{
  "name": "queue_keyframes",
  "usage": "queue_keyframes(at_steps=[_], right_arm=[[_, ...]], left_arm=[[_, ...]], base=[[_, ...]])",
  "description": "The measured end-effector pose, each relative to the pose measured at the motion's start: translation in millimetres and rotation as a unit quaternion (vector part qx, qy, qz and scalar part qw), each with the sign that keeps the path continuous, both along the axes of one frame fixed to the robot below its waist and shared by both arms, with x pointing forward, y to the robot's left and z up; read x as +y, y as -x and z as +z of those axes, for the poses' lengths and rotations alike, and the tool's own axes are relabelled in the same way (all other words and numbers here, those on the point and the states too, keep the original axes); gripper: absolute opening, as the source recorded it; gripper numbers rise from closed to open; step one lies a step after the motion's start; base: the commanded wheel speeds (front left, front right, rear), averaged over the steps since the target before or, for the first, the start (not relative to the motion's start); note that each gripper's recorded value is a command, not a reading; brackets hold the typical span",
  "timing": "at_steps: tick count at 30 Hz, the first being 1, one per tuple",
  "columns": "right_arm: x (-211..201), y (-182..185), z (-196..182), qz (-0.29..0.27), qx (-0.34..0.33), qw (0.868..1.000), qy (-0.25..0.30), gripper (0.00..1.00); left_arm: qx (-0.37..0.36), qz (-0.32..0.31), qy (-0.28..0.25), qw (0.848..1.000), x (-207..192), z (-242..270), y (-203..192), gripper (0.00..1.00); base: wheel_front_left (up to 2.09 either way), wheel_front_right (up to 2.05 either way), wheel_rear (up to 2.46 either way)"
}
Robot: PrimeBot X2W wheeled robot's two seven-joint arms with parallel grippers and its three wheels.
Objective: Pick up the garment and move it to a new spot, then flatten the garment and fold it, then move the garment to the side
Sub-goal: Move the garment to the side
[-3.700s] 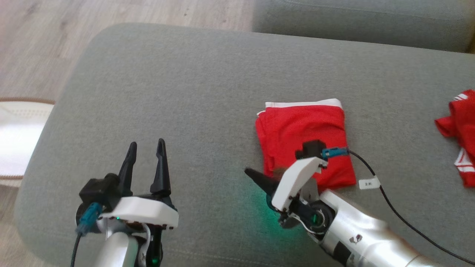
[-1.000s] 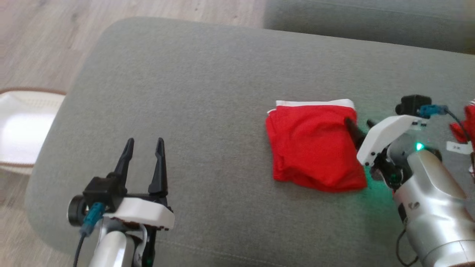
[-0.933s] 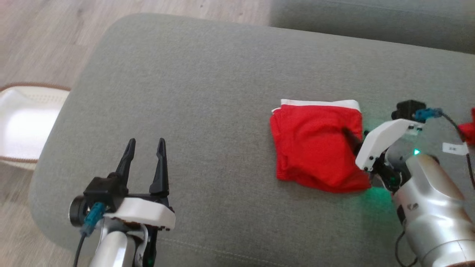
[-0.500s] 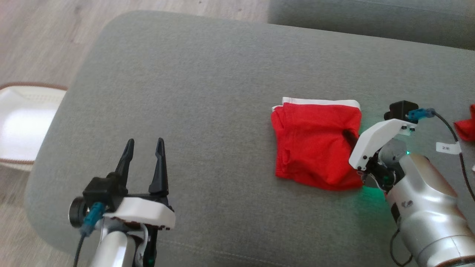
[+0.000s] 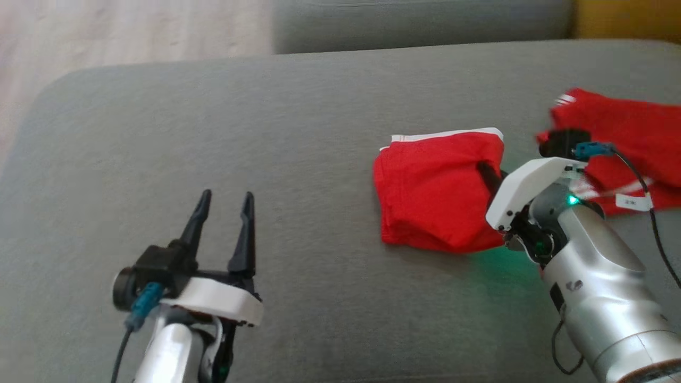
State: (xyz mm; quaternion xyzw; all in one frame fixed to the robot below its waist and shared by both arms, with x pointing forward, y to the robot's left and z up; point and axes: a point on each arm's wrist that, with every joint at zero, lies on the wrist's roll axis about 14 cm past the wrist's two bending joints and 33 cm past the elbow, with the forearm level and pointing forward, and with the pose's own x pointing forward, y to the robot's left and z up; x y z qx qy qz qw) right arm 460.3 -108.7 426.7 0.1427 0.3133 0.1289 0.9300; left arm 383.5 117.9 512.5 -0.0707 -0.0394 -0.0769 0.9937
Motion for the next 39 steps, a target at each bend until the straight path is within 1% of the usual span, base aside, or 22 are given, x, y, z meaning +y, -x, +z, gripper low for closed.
queue_keyframes(at_steps=[6, 9, 10, 13, 17, 22, 26, 28, 31, 34, 37, 39], right_arm=[[-50, 16, 13, -0.056, -0.024, 0.998, 0.004, 0.0], [-74, 25, 18, -0.088, -0.033, 0.996, -0.001, 0.0], [-88, 31, 19, -0.104, -0.035, 0.994, 0.0, 0.0], [-107, 40, 22, -0.124, -0.041, 0.991, 0.004, 0.0], [-121, 43, 22, -0.138, -0.045, 0.989, 0.006, 0.0], [-117, 38, 17, -0.116, -0.043, 0.992, 0.02, 0.0], [-111, 27, 15, -0.073, -0.04, 0.995, 0.049, 0.0], [-106, 14, 24, -0.044, -0.055, 0.995, 0.068, 0.0], [-98, -9, 42, -0.003, -0.08, 0.993, 0.092, 0.0], [-96, -26, 50, 0.031, -0.085, 0.989, 0.119, 0.0], [-108, -39, 45, 0.046, -0.07, 0.985, 0.151, 0.0], [-123, -46, 39, 0.044, -0.052, 0.983, 0.171, 0.0]], left_arm=[[-0.009, -0.094, 0.006, 0.996, -61, 5, -11, 1.0], [-0.007, -0.133, 0.01, 0.991, -88, 4, -12, 1.0], [-0.006, -0.158, 0.011, 0.987, -106, 3, -11, 1.0], [-0.003, -0.183, 0.012, 0.983, -124, 1, -12, 1.0], [-0.002, -0.196, 0.014, 0.98, -135, 0, -17, 1.0], [0.009, -0.193, 0.014, 0.981, -133, -8, -22, 1.0], [0.027, -0.19, 0.012, 0.981, -130, -23, -23, 1.0], [0.036, -0.187, 0.012, 0.982, -127, -29, -26, 1.0], [0.043, -0.18, 0.007, 0.983, -123, -37, -33, 1.0], [0.049, -0.175, 0.006, 0.983, -120, -45, -41, 1.0], [0.055, -0.171, 0.003, 0.984, -118, -53, -49, 1.0], [0.06, -0.168, 0.004, 0.984, -116, -58, -55, 1.0]], base=[[0.0, 0.0, 0.0], [0.0, 0.0, 0.0], [0.0, 0.0, 0.0], [0.0, 0.0, 0.0], [0.0, 0.0, 0.0], [0.0, 0.0, 0.0], [0.0, 0.0, 0.0], [0.0, 0.0, 0.0], [0.0, 0.0, 0.0], [0.0, 0.0, 0.0], [0.0, 0.0, 0.0], [0.0, 0.0, 0.0]])
